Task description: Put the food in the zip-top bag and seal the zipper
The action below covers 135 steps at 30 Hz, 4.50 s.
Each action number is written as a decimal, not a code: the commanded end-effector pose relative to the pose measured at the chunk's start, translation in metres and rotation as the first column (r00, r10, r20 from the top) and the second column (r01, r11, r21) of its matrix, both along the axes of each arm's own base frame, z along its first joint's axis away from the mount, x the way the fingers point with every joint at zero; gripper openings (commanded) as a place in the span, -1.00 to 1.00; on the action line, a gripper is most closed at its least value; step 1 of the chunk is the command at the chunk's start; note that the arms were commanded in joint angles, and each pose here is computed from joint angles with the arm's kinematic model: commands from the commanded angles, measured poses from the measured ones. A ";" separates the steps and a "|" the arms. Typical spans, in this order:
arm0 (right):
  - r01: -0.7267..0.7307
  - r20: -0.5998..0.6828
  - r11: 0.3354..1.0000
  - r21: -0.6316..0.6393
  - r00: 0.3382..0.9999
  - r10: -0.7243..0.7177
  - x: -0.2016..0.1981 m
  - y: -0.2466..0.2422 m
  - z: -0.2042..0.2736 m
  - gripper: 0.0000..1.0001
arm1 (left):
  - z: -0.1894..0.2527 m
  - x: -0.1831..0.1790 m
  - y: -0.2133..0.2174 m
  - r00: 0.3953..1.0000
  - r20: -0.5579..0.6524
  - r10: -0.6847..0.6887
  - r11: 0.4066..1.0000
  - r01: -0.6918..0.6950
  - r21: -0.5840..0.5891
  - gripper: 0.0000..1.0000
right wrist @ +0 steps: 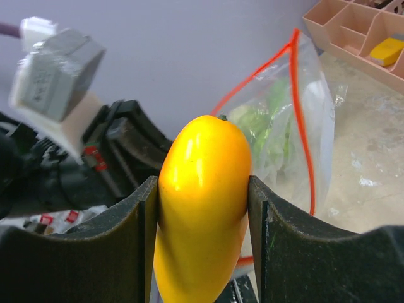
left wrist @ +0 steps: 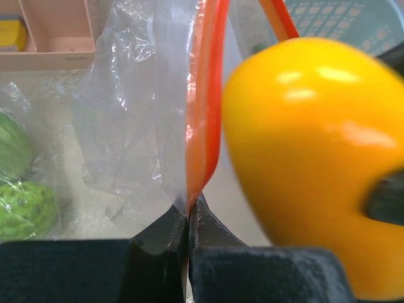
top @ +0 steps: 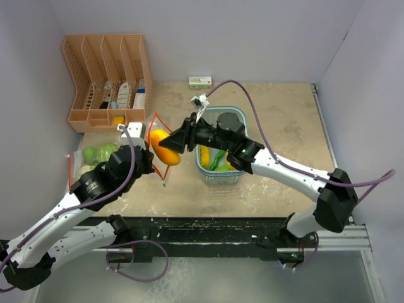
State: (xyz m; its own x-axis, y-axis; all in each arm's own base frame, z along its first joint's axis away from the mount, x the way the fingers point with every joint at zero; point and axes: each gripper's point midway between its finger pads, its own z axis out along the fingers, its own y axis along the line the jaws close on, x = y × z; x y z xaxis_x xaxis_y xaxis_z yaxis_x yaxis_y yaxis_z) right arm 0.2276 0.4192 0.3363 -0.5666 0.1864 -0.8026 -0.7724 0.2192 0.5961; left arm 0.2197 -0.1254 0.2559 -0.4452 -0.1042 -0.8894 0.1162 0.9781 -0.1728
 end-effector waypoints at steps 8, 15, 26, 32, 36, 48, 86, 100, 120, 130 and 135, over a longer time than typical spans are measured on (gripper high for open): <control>0.370 -0.067 0.923 -0.102 0.924 -0.377 0.039 0.006 -0.033 -0.63 | 0.023 0.004 -0.036 0.992 0.089 -0.088 0.973 0.105 -0.206 -1.00; 0.532 0.081 0.766 -0.361 0.836 -0.542 0.048 0.000 -0.070 -0.04 | 0.026 0.006 -0.042 0.990 0.107 -0.096 0.966 0.119 -0.230 -1.00; 0.550 0.178 0.734 -0.398 0.832 -0.526 0.043 -0.017 -0.060 0.98 | 0.025 0.006 -0.041 0.991 0.100 -0.094 0.966 0.115 -0.230 -1.00; 0.455 0.186 0.850 -0.265 0.889 -0.418 0.003 -0.045 -0.018 0.96 | 0.010 0.004 -0.028 0.997 0.061 -0.053 0.982 0.063 -0.178 -1.00; 0.479 0.200 0.857 -0.191 0.873 -0.444 -0.009 -0.078 0.011 0.91 | 0.002 0.001 -0.018 0.998 0.048 -0.027 0.986 0.034 -0.164 -1.00; 0.639 0.119 0.565 -0.522 0.711 -0.693 0.094 -0.170 -0.077 0.69 | 0.008 -0.010 -0.012 0.998 0.042 -0.037 0.980 0.044 -0.192 -1.00; 0.412 0.057 0.497 -0.764 0.810 -0.583 0.131 -0.143 -0.249 -1.00 | 0.003 -0.015 -0.006 0.999 0.022 -0.038 0.986 0.041 -0.163 -1.00; 0.536 0.136 0.705 -0.465 0.830 -0.541 0.091 -0.156 -0.081 -1.00 | -0.005 -0.014 -0.003 1.000 0.014 -0.014 0.986 0.016 -0.163 -1.00; 0.146 -0.155 0.984 0.106 0.979 -0.129 -0.017 -0.042 -0.011 -1.00 | 0.008 0.006 -0.041 0.996 0.039 -0.082 0.974 0.089 -0.210 -1.00; 0.218 -0.264 0.976 0.029 0.943 -0.203 0.004 -0.006 -0.050 -1.00 | 0.013 0.006 -0.047 0.993 0.052 -0.104 0.968 0.113 -0.224 -1.00; 0.288 -0.267 0.937 -0.197 0.904 -0.334 0.018 0.000 -0.090 -1.00 | 0.020 0.009 -0.053 0.990 0.069 -0.123 0.964 0.136 -0.228 -1.00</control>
State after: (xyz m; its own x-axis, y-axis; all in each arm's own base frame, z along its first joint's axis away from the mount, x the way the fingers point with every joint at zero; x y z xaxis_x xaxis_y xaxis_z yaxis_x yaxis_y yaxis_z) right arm 0.2277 0.4148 0.2364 -0.7437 0.2584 -0.6165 -0.4870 0.4223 0.7645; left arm 0.2219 -0.1646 0.2383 -0.4870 -0.1953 -0.8513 0.1965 0.9252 -0.3247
